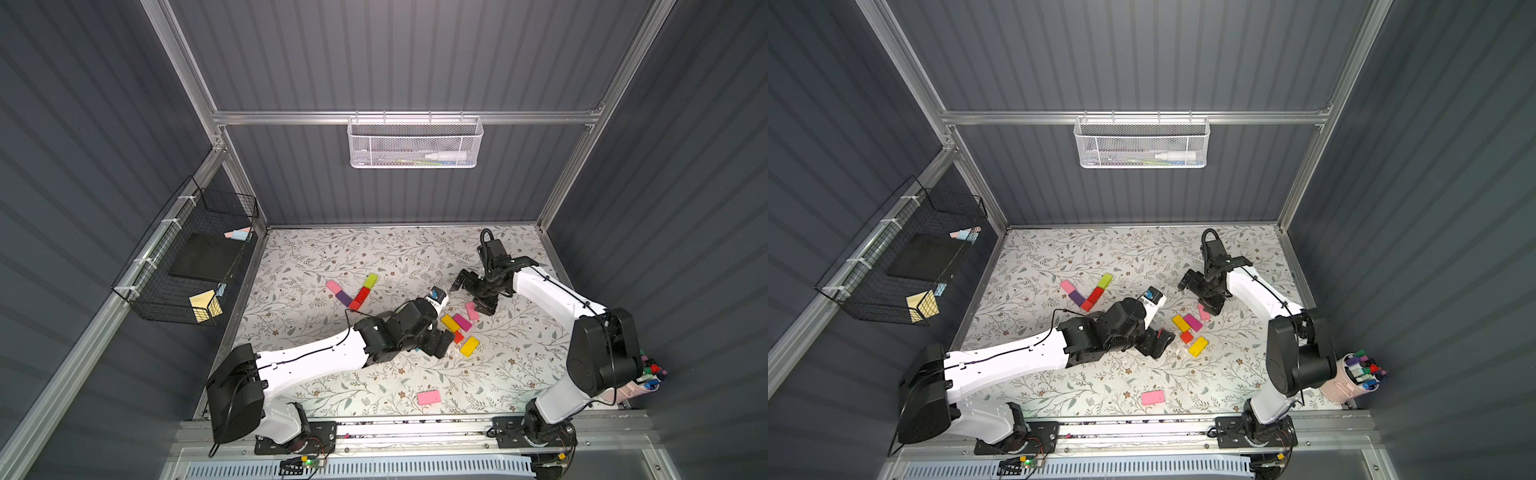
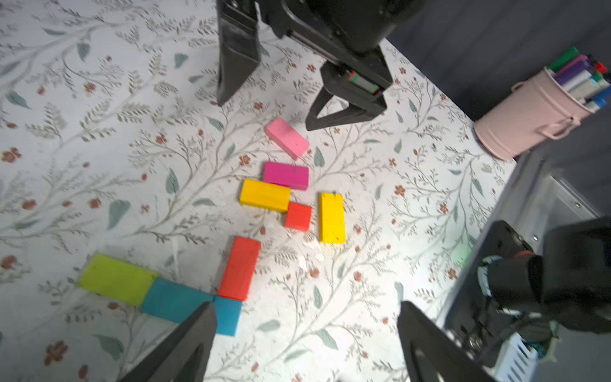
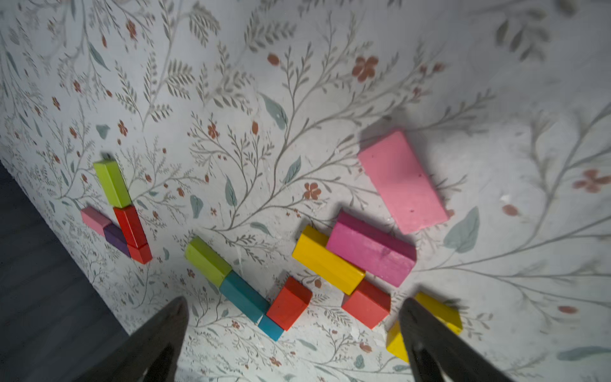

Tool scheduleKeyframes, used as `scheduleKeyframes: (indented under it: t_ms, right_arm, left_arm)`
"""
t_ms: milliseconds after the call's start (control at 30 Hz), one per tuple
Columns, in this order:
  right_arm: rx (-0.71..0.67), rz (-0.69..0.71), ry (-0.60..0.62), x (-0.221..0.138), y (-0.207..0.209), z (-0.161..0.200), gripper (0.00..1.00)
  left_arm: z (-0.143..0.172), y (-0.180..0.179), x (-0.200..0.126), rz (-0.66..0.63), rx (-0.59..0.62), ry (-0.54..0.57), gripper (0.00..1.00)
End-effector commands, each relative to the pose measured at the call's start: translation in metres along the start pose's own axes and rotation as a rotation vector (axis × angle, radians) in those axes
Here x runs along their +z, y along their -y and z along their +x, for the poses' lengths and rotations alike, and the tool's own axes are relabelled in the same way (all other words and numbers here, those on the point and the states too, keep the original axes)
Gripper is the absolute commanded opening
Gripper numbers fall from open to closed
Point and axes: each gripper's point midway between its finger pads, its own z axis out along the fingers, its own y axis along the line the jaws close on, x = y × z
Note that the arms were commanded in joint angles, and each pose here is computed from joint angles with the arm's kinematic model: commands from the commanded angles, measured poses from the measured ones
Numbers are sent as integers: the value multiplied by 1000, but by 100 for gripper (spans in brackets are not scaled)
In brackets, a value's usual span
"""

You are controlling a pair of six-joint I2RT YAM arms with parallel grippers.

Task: Assemble the letter v with building blocks
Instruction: Pick up the building block from the center of the board.

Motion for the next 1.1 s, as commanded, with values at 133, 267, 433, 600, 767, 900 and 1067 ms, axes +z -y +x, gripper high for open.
scheduleKeyframes:
  t_ms: [133,267,433,600,767,900,1067]
  right_arm:
    - [-28,-59,-52,-7,-5,15,99]
    - [-34,-87,-57,-10,-11,16,99]
    - [-37,-112,-49,-15,-13,19,99]
    - [-42,-105,-42,-18,-8,23,99]
    - [-43,-94,-44,-15,-6,23,99]
    - [-42,-95,-48,-13,-6,23,99]
    - [-43,-92,-46,-12,-5,22,99]
  left_arm:
    - [78,31,-12,6,-54,-177,86]
    - [116,36,-4,-38,-14,-278,86]
    - [144,8,9,-209,17,-362,87]
    - [151,14,15,-190,42,-384,85]
    - [151,28,16,-128,65,-372,84]
    - [168,25,25,-151,92,-423,83]
    - [182,18,33,-190,129,-468,83]
